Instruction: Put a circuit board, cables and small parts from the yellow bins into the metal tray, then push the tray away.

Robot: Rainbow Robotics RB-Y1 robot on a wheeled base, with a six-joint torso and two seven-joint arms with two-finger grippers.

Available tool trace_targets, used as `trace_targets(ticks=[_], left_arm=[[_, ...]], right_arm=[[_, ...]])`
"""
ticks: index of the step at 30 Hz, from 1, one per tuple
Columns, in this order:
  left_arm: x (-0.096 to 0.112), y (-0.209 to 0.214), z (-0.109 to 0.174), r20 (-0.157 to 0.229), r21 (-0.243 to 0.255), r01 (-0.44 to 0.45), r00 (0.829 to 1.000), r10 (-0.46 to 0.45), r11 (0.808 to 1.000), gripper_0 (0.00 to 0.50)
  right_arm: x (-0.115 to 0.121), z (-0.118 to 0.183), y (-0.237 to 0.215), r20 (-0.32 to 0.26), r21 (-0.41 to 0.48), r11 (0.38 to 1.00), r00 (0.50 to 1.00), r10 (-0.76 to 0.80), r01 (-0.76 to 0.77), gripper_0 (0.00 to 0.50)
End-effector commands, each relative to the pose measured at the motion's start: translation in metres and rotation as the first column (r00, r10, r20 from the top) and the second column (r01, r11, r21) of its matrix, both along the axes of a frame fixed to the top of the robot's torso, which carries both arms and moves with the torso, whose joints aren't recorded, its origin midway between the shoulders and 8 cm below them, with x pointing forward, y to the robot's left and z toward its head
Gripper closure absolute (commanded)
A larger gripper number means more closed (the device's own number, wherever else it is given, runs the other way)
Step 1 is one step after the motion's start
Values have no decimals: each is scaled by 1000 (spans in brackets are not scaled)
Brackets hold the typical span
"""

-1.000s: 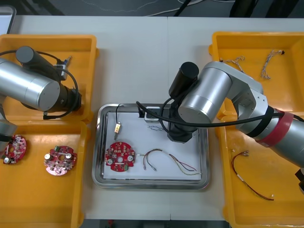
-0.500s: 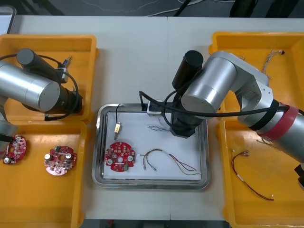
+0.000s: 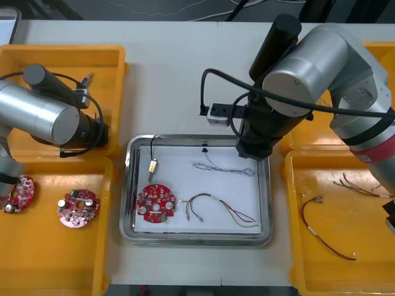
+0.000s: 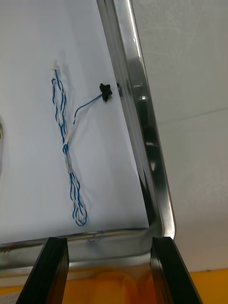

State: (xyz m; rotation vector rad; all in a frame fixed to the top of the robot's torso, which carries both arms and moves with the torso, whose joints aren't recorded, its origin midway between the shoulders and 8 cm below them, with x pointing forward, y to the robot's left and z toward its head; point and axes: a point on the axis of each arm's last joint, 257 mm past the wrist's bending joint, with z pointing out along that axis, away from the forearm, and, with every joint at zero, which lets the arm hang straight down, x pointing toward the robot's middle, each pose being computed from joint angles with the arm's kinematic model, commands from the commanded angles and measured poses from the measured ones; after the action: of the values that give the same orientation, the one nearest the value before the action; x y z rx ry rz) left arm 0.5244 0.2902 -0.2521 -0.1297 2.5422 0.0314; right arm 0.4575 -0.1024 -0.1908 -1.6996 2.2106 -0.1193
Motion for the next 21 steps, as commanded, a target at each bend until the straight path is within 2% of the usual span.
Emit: trace_targets(ticks=[1, 6, 17, 21], left_arm=[[10, -12, 13, 28, 16, 80, 996, -80, 997, 500], [13, -12, 23, 37, 13, 75, 996, -75, 997, 500], [6, -2, 65, 32, 8, 42, 999, -42, 999, 500], [1, 2, 83, 36, 9, 29, 999, -29, 1000, 500]], right_arm=[[4, 47, 8, 41, 65, 998, 999, -14, 11, 0], [2, 63, -6, 31, 86, 995, 998, -57, 54, 0], [23, 106, -36, 68, 220, 959, 977, -201, 182, 0], [27, 114, -49, 46, 271, 923, 955, -294, 272, 0]])
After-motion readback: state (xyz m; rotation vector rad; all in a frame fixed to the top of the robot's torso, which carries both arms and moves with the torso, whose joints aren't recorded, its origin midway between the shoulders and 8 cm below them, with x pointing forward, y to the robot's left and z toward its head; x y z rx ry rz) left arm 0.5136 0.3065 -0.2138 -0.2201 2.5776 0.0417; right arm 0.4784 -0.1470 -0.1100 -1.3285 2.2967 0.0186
